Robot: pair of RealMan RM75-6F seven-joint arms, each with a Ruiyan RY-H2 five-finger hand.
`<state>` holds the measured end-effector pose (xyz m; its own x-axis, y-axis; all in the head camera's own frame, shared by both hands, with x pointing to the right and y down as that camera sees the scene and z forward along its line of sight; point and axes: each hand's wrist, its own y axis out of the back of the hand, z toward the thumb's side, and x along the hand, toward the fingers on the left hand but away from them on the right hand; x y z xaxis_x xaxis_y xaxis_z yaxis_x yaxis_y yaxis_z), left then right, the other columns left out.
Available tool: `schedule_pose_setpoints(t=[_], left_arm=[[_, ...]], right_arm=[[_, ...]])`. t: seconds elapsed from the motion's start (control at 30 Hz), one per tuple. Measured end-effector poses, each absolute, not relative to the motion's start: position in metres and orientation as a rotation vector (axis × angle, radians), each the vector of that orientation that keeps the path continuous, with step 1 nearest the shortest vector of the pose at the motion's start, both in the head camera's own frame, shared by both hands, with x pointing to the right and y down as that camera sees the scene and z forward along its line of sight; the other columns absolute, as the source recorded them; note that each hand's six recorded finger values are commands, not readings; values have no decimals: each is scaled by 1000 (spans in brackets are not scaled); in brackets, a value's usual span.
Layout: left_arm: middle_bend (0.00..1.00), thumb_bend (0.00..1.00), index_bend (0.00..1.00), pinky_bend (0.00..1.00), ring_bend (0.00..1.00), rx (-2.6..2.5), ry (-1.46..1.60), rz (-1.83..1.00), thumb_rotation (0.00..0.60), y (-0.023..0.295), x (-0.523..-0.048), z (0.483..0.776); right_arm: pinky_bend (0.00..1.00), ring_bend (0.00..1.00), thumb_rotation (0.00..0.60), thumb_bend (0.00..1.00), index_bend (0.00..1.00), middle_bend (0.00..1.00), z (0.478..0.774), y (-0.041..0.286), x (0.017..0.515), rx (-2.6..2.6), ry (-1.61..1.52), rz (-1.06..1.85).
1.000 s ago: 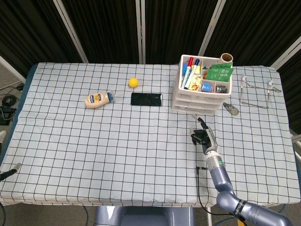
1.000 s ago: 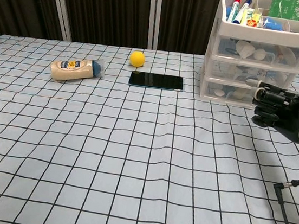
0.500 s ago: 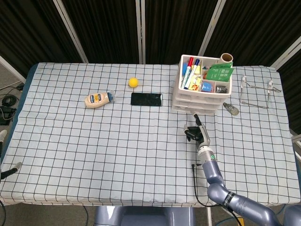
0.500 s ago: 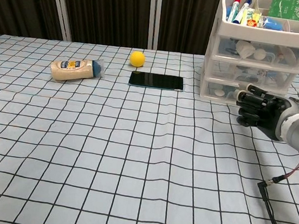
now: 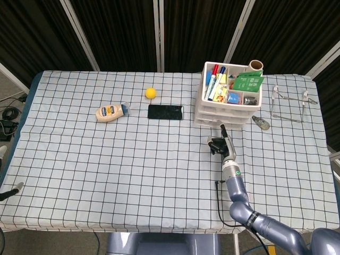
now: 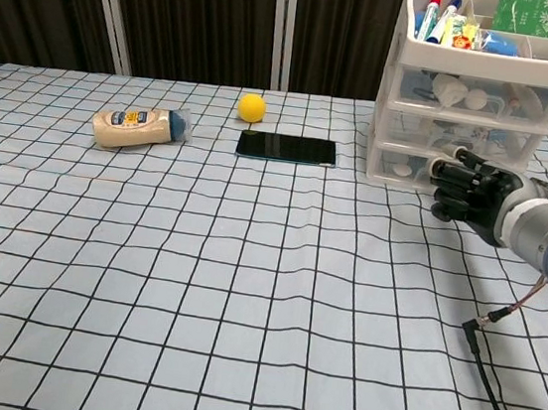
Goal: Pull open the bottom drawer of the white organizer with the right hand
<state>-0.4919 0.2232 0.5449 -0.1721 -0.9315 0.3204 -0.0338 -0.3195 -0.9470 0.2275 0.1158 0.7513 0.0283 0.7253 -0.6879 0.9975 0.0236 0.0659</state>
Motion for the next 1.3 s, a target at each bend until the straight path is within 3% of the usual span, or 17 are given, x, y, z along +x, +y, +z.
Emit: schedule_pose_setpoints(t=[1.3], left_arm=[[0,44,0,0,0,-1366,1168,-1623,600,220,-500,553]], right_arm=[[861,993,600,493,182,992,765,101,218,1712,1738,-588]])
